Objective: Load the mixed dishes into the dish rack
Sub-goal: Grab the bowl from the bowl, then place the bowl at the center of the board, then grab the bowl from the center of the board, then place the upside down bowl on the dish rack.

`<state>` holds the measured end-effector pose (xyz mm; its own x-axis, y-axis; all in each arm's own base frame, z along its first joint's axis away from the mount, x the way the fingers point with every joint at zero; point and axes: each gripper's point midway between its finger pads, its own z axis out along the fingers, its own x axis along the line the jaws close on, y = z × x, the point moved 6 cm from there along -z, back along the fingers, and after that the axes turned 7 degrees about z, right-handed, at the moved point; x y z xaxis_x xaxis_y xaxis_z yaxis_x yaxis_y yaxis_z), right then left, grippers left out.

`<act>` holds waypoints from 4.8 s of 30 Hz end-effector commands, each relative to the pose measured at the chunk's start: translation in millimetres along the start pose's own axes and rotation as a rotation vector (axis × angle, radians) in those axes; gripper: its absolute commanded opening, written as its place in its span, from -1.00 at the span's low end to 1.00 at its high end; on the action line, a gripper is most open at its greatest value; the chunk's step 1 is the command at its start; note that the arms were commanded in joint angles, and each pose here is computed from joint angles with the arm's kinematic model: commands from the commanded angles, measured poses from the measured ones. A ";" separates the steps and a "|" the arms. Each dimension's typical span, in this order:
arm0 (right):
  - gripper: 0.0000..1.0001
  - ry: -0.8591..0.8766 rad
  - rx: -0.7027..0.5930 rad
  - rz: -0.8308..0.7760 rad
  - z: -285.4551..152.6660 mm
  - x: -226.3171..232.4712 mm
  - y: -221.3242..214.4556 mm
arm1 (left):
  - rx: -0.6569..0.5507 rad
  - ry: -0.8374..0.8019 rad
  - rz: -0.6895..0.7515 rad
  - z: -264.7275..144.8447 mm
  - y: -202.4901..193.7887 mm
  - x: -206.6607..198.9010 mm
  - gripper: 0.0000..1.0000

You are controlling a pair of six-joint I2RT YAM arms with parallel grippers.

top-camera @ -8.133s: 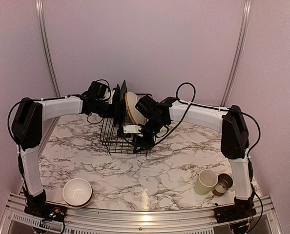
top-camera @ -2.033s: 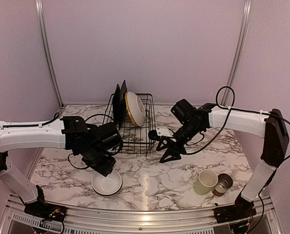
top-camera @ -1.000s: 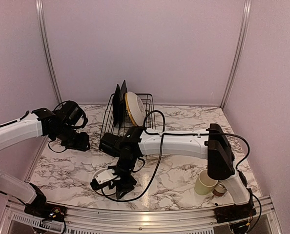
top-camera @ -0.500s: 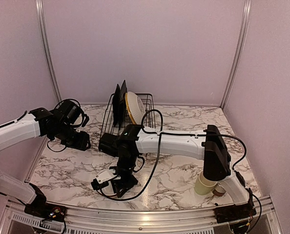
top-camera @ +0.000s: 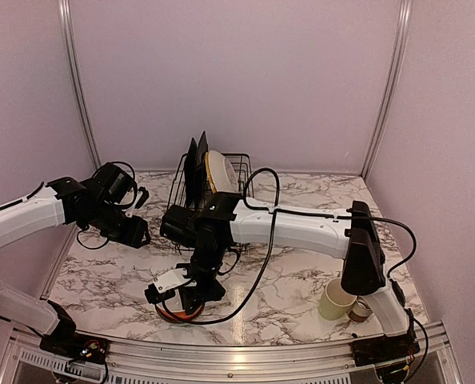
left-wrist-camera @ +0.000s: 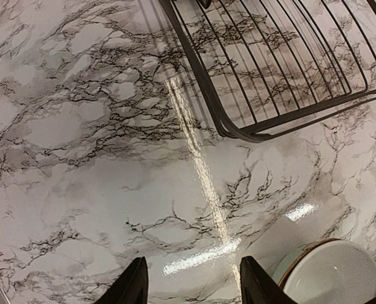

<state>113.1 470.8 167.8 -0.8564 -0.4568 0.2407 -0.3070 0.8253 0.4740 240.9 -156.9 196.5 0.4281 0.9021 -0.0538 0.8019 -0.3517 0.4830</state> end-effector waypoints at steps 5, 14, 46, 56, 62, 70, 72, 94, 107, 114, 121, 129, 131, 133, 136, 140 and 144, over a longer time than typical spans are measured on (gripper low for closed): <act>-1.00 -0.180 -0.090 -0.086 -76.1 11.2 21.0 | -0.292 -0.126 0.146 -58.6 38.9 -17.2 0.03; -1.00 -0.328 -0.013 0.014 -99.7 -2.1 -36.4 | -0.381 -0.169 0.228 -74.2 57.8 -34.0 0.03; 0.05 -0.586 -0.215 0.399 -187.1 -13.3 -197.2 | -0.134 -0.373 0.775 -14.2 25.6 -175.2 0.02; 0.33 -0.892 -0.529 0.724 -244.3 -20.4 -307.4 | 0.104 -0.310 0.939 46.1 -0.8 -235.1 -0.08; 0.54 -0.914 -0.496 0.749 -236.1 -21.0 -323.5 | 0.184 -0.280 0.941 76.3 -2.7 -249.9 -0.17; 0.56 -0.885 -0.474 0.758 -222.7 -23.1 -330.0 | 0.212 -0.255 0.966 92.3 -4.4 -255.3 -0.26; 0.56 -0.881 -0.472 0.755 -221.4 -24.1 -330.7 | 0.225 -0.253 0.969 96.2 -6.1 -255.5 -0.33; 0.73 -0.828 -0.463 0.778 -210.6 -30.2 -335.5 | 0.126 -0.421 0.921 44.0 23.7 -279.7 -1.00; 0.75 -0.814 -0.450 0.794 -206.3 -32.9 -339.1 | -0.402 -0.757 0.431 -55.5 138.5 -208.0 -1.00; 0.76 -0.814 -0.445 0.800 -206.0 -33.9 -340.4 | -0.500 -0.807 0.080 -34.9 161.7 -152.2 -1.00; 0.89 -0.802 -0.443 0.807 -203.9 -34.5 -341.2 | -0.547 -0.876 -0.142 -2.7 173.0 -118.9 -1.00; 0.97 -0.801 -0.439 0.810 -203.1 -35.0 -341.8 | -0.480 -0.871 -0.263 41.8 178.4 -110.3 -1.00; 0.97 -0.799 -0.439 0.812 -202.7 -35.1 -342.1 | -0.462 -0.871 -0.283 50.4 178.9 -110.8 -1.00; 0.97 -0.797 -0.438 0.814 -201.8 -35.1 -342.7 | -0.452 -0.863 -0.299 57.1 179.1 -110.3 -1.00; 0.97 -0.795 -0.436 0.813 -201.2 -35.4 -343.1 | -0.436 -0.842 -0.313 66.1 178.4 -109.1 -1.00; 0.97 -0.789 -0.431 0.815 -199.2 -36.4 -344.0 | -0.404 -0.837 -0.335 78.3 176.8 -109.5 -1.00; 0.97 -0.783 -0.428 0.819 -197.7 -37.0 -345.2 | -0.377 -0.834 -0.348 90.6 176.2 -110.3 -1.00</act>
<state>327.1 136.2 157.1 -0.7940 0.5994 0.1009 0.4876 0.5290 0.6945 362.9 -332.9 198.0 0.4369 0.4545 -0.7762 0.8352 0.1155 0.5377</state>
